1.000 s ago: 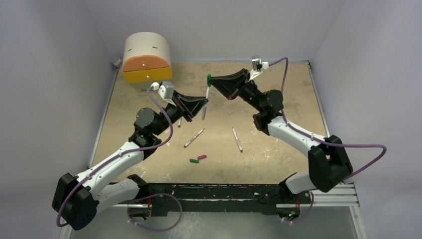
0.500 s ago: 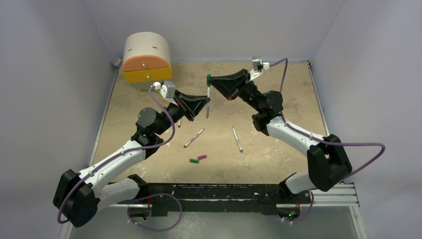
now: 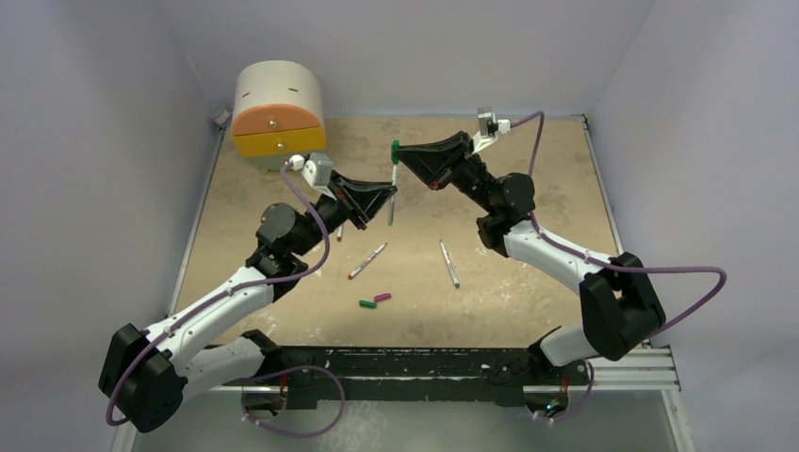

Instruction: Insert the pens into the pen caps

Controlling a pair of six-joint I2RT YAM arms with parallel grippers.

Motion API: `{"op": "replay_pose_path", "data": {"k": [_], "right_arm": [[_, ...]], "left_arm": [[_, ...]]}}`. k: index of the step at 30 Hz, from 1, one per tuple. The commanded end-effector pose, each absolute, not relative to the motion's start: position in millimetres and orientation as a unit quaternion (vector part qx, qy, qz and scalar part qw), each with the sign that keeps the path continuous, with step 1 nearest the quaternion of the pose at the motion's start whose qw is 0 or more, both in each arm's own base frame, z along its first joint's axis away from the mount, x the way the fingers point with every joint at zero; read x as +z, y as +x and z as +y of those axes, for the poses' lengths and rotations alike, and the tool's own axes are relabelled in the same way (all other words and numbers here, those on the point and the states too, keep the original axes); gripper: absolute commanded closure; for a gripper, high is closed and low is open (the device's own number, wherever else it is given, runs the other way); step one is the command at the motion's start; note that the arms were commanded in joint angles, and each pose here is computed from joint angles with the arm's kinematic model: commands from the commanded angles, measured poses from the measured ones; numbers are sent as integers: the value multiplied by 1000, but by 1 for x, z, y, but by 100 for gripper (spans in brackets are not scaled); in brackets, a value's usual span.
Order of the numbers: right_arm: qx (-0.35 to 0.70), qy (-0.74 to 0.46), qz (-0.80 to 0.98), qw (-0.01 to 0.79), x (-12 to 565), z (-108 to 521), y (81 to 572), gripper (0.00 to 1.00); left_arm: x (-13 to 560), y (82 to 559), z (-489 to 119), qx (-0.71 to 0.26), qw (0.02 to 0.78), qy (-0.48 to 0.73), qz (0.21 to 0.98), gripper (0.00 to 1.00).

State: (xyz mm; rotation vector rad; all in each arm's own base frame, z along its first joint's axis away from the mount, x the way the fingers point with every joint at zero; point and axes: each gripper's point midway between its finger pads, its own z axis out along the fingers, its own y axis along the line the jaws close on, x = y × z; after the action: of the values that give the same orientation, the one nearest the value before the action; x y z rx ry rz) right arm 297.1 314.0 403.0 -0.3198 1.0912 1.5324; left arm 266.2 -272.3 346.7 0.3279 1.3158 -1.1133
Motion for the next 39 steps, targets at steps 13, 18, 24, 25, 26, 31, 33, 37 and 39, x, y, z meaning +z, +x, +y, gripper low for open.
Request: {"op": "replay_pose_path", "data": {"k": [13, 18, 24, 25, 26, 31, 33, 37, 39], "right_arm": [[652, -164, 463, 578, 408, 320, 288, 100], [643, -167, 457, 591, 422, 319, 289, 100], [642, -175, 454, 593, 425, 321, 291, 100], [642, -175, 453, 593, 425, 321, 290, 100], [643, -174, 454, 592, 424, 321, 291, 100], [641, -174, 452, 596, 429, 320, 290, 100], [640, -176, 453, 595, 429, 321, 290, 100], [637, -168, 454, 600, 426, 319, 294, 100], [644, -167, 450, 596, 427, 320, 291, 100]], "left_arm": [[407, 255, -259, -492, 694, 141, 506, 100], [397, 258, -261, -488, 690, 145, 516, 100], [404, 257, -256, -483, 701, 139, 506, 100], [407, 256, -256, -482, 703, 142, 504, 100], [408, 256, -256, -481, 703, 143, 504, 100], [406, 256, -259, -483, 699, 149, 507, 100], [406, 256, -258, -483, 700, 145, 505, 100], [408, 258, -255, -481, 706, 138, 502, 100], [411, 259, -256, -482, 708, 137, 498, 100]]}}
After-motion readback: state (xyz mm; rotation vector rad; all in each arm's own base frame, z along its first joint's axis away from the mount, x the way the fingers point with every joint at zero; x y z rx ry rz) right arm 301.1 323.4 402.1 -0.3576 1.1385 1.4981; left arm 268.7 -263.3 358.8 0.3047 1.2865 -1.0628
